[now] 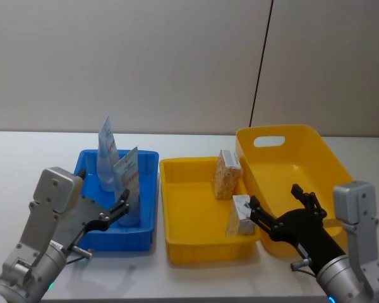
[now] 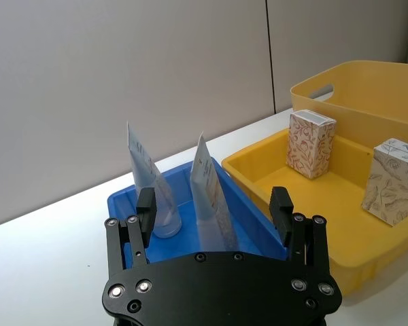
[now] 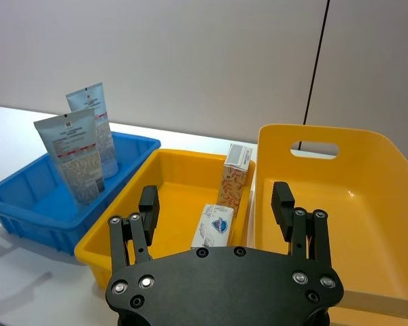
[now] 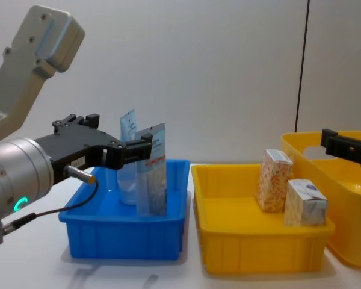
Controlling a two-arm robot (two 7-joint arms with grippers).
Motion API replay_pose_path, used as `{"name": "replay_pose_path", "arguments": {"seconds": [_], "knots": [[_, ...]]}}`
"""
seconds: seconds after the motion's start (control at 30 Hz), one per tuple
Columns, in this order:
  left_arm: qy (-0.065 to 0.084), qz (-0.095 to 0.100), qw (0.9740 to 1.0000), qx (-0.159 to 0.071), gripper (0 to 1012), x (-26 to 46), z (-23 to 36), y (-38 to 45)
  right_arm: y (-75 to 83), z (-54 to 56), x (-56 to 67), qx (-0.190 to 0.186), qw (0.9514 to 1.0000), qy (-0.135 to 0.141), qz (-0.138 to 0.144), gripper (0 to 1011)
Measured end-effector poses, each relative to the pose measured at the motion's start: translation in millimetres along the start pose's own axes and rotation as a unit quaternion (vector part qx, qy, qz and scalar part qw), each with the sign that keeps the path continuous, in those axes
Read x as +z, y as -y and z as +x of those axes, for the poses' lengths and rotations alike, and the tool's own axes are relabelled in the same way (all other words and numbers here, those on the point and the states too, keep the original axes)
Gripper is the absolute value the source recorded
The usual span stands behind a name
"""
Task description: Bimanual collaborative sorting of washing and personal care products
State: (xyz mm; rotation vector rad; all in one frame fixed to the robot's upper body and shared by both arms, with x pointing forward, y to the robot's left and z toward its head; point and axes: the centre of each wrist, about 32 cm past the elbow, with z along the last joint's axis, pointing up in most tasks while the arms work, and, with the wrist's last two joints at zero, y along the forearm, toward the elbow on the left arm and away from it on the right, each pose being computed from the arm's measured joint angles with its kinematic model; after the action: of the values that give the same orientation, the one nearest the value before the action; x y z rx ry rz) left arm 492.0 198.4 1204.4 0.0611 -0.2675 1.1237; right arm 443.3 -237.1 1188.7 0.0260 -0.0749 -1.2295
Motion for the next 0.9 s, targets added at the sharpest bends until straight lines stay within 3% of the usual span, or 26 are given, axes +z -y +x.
{"name": "replay_pose_path", "arguments": {"seconds": [0.9], "knots": [[0.0, 0.0, 1.0, 0.0, 1001, 0.0, 0.0, 0.0, 0.0, 0.0, 0.0, 0.0, 1.0, 0.0, 0.0, 1002]]}}
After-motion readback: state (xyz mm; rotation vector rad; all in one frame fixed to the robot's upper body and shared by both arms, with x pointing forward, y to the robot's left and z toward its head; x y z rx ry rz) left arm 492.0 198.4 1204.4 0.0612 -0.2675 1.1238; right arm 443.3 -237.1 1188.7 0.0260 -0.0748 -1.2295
